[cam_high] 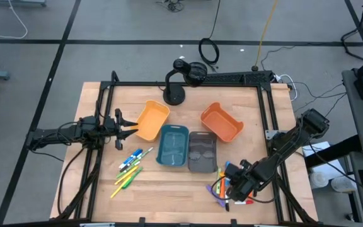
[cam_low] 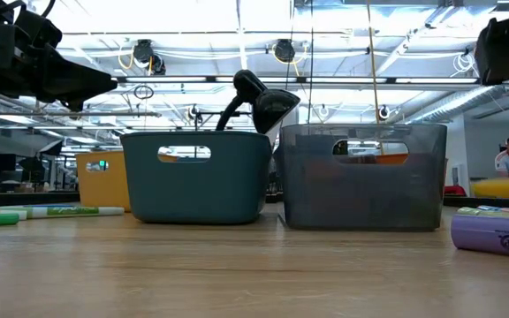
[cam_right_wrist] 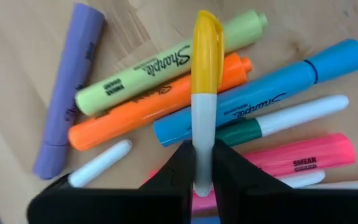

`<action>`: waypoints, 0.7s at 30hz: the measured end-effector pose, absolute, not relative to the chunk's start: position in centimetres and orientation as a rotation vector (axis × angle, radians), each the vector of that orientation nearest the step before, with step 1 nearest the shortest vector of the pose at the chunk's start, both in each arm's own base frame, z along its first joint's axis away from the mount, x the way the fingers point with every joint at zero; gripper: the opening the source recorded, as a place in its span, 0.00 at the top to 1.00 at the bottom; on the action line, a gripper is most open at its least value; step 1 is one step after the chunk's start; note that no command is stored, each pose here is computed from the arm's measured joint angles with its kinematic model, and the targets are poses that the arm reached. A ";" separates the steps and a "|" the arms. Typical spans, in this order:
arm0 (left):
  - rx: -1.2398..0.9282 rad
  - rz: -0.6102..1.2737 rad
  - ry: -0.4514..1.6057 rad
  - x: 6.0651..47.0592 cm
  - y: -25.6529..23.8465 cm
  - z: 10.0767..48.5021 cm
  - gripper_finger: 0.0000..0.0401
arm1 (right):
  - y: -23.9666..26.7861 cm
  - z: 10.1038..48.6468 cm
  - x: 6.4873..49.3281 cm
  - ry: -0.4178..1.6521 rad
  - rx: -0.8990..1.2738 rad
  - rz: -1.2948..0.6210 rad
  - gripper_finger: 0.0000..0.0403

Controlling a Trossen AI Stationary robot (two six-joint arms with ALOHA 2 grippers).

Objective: Pick & Place Markers
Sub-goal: Put the white and yellow highlighter into the yellow bin

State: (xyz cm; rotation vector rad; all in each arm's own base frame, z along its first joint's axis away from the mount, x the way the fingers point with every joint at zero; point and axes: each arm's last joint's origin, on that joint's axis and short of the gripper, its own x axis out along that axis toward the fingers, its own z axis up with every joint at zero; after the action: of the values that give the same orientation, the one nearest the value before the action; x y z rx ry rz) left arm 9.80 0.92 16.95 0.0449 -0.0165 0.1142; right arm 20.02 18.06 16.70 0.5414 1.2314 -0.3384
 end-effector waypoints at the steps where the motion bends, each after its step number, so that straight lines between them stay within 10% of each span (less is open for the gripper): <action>1: 0.045 0.114 -0.017 9.8 0.9 17.0 0.68 | 18.0 17.0 20.0 1.224 0.551 -0.333 0.95; 13: 0.045 0.114 -0.017 9.8 0.9 17.0 0.68 | 16.2 22.5 17.6 1.157 0.751 -0.241 0.95; 21: 0.045 0.114 -0.016 9.8 0.9 17.0 0.68 | 14.2 26.5 17.0 0.654 0.467 -0.229 0.95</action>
State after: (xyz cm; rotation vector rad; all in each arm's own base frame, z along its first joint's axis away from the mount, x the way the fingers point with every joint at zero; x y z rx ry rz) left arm 9.80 0.92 16.95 0.0449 -0.0164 0.1141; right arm 17.00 14.20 26.54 0.4670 0.6539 -0.2292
